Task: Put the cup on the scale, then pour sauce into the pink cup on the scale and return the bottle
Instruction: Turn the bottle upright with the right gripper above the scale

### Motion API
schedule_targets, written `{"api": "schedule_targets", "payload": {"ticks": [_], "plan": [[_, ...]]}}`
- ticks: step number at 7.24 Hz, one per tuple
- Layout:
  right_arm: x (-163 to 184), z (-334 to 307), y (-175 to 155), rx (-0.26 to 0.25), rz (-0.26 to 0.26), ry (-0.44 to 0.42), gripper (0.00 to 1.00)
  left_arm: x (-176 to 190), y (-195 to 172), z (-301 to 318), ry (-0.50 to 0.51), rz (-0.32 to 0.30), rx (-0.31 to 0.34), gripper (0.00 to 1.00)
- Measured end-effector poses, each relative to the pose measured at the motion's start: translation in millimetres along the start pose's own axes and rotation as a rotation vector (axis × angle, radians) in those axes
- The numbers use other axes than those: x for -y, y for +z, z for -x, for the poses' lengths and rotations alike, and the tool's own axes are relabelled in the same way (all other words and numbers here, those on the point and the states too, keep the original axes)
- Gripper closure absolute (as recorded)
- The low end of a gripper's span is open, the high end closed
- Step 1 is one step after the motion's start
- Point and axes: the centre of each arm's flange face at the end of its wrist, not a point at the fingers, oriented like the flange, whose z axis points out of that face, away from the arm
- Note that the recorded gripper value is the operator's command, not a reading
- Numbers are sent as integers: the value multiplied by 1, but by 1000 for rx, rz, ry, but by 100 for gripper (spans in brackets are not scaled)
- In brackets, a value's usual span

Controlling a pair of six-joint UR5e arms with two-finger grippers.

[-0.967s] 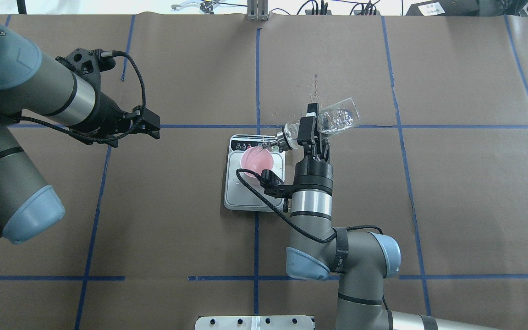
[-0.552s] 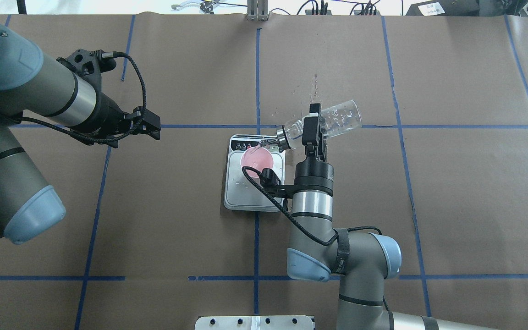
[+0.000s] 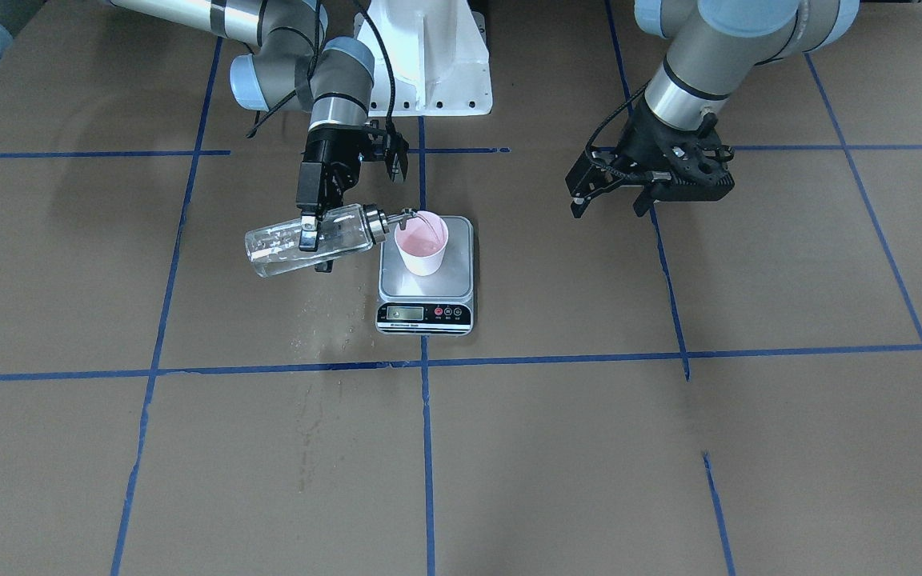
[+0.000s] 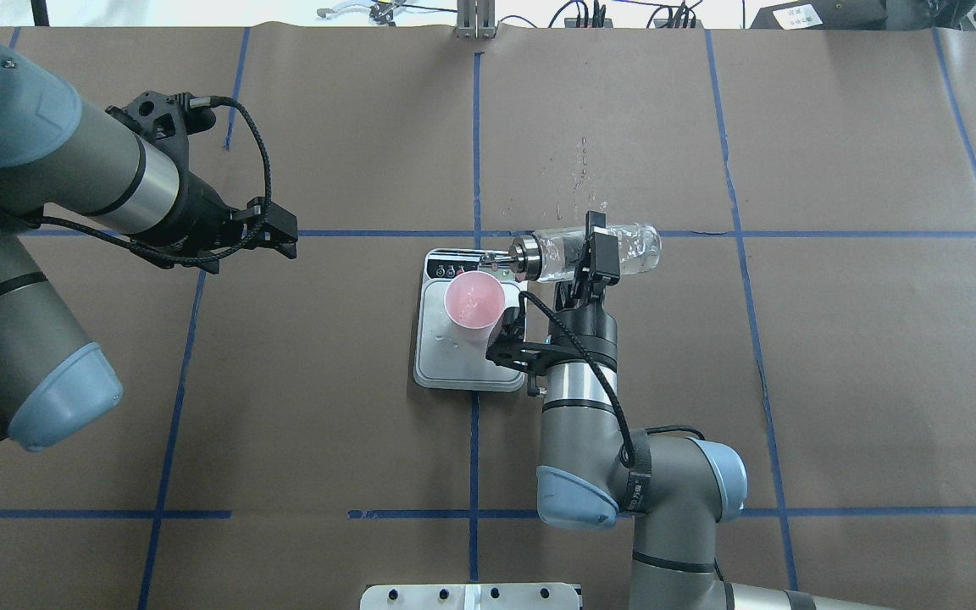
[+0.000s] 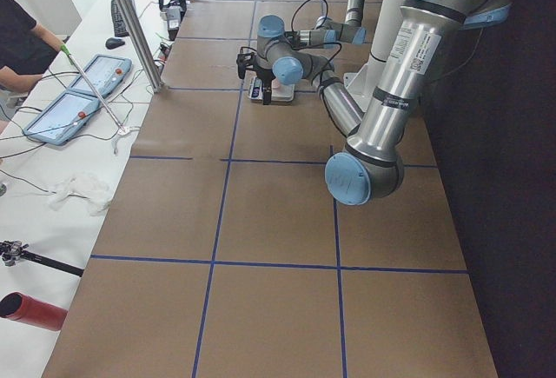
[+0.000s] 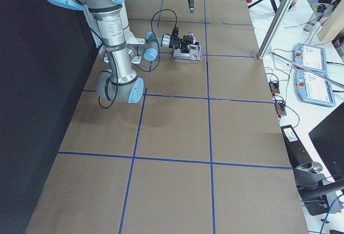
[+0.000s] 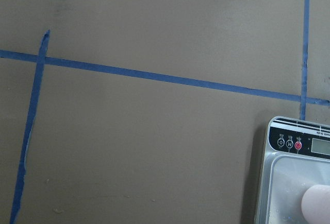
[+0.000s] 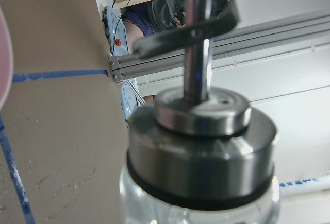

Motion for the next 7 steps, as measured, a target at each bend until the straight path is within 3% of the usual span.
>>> {"api": "schedule_targets", "payload": {"ticks": [3, 5, 6, 7], "plan": [[10, -16, -8, 142, 41, 531, 100, 0, 2, 0, -2, 2, 2, 0], [13, -44, -14, 199, 73, 814, 100, 0, 3, 0, -2, 3, 3, 0], [1, -59, -13, 214, 91, 902, 100, 0, 3, -1, -2, 3, 2, 0], [-23, -67, -8, 217, 114, 927, 100, 0, 2, -2, -2, 2, 1, 0]]}}
